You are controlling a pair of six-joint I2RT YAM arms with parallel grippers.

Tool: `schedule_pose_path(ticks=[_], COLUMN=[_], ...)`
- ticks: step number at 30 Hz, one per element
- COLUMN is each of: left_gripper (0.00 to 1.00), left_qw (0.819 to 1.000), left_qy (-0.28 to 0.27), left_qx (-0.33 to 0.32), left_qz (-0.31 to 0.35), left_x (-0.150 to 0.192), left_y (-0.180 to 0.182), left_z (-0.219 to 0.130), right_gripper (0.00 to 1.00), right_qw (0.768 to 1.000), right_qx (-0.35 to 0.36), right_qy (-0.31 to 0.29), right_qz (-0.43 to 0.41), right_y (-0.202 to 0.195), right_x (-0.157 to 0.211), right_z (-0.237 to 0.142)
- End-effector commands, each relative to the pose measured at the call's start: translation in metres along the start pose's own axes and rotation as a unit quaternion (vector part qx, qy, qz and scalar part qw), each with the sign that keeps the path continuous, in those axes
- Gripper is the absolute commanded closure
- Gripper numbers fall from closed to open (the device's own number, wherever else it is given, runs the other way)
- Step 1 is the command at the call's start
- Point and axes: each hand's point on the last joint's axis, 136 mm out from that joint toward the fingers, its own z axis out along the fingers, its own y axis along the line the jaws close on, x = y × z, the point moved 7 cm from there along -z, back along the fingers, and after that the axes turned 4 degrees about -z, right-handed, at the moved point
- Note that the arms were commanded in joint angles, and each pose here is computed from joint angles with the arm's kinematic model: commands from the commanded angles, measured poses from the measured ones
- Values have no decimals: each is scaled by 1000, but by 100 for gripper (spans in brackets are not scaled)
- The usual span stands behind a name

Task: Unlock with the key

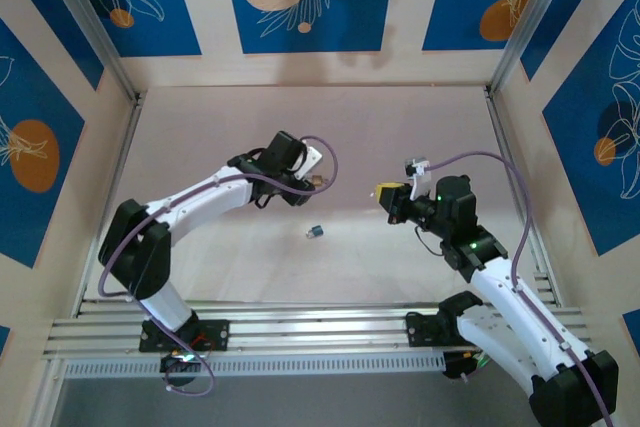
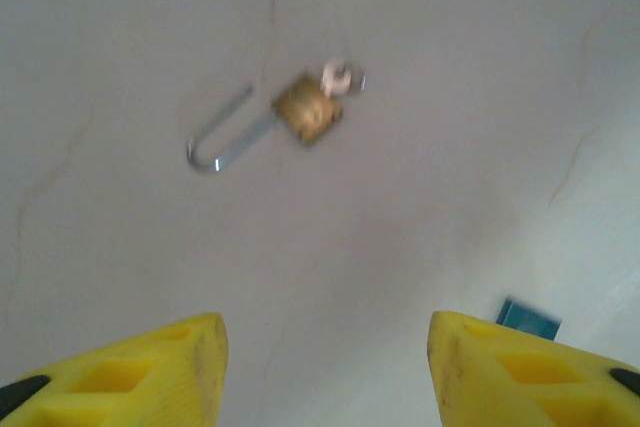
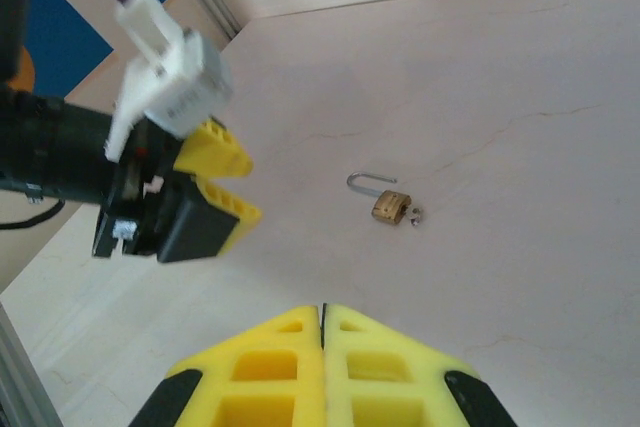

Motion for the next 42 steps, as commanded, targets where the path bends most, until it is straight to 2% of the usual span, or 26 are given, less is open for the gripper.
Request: schedule_pose_path(ticks=[1, 9, 17, 22, 30, 39, 42], left_gripper=[43, 35, 34, 34, 42, 45, 53], left_qw=[996, 993, 989, 987, 976, 970, 968], left_qy=[81, 116, 132, 136, 188, 183, 192], left_qx=[-25, -24, -17, 11, 47, 101, 102], left_qz=[1, 26, 64, 83, 100, 122, 127], left_x=[20, 32, 35, 37, 44, 33, 33], left_y=[-1, -16, -29, -39, -52, -81, -85], left_z=[2, 8, 11, 12, 26, 44, 52], right_gripper=[100, 100, 100, 100, 100, 100, 100], right_qw=[1000, 999, 999, 999, 998, 998, 998], right_qx=[23, 39, 47, 49, 49, 50, 51], right_qy=[-1, -11, -16, -18, -18, -18, -19], right_qz=[11, 12, 15, 16, 18, 19, 21], right_y=[-7, -11, -13, -14, -14, -15, -16], right_x=[6, 6, 6, 6, 7, 7, 6], right_z=[-3, -5, -6, -7, -7, -8, -9])
